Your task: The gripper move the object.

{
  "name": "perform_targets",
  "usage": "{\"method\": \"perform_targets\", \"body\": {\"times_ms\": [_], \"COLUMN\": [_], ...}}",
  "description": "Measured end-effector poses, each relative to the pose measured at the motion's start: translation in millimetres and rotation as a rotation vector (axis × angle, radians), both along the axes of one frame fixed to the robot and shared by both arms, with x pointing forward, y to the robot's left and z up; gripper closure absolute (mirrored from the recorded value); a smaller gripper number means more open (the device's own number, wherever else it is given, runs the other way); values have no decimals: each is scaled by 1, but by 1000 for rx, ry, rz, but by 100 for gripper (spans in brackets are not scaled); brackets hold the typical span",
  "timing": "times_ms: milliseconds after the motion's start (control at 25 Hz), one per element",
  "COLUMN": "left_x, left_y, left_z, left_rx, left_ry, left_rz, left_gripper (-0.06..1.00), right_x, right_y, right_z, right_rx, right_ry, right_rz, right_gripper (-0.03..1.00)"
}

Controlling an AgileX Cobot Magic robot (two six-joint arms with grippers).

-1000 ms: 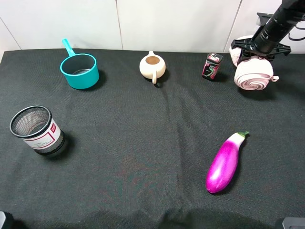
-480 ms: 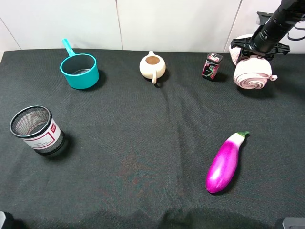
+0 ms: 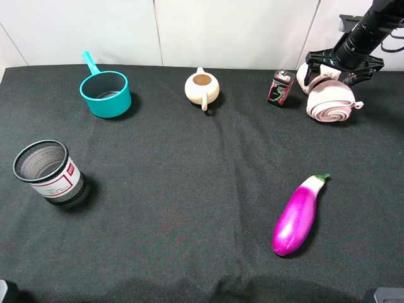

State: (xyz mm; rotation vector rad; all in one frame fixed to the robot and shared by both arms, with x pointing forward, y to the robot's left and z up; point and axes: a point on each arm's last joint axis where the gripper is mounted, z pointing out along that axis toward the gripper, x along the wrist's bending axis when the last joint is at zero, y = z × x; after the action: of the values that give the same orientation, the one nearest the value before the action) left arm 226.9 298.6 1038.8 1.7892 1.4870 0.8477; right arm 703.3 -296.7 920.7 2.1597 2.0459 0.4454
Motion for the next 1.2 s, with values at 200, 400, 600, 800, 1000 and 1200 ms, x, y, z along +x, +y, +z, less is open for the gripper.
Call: {"method": "perform_targets", "body": {"times_ms": [200, 400, 600, 800, 1000, 1200], "left_x": [0, 0, 0, 0, 0, 0], "left_y": [0, 0, 0, 0, 0, 0], "left_z": [0, 0, 0, 0, 0, 0], "left_rx": [0, 0, 0, 0, 0, 0], "left_ry": [0, 0, 0, 0, 0, 0], "left_rz": [0, 0, 0, 0, 0, 0], "left_gripper": [-5, -5, -5, -5, -5, -5], "right_x": [0, -3, -11, -20, -31, -41], "right_y": [0, 0, 1, 3, 6, 7], "right_z": [0, 16, 39, 59, 79, 98], "right_rx": [0, 3, 7, 21, 57, 64], "right_ry": [0, 1, 5, 24, 54, 66], "right_rz": [1, 7, 15, 21, 26, 44], "right_gripper": [27, 27, 27, 27, 27, 27]}}
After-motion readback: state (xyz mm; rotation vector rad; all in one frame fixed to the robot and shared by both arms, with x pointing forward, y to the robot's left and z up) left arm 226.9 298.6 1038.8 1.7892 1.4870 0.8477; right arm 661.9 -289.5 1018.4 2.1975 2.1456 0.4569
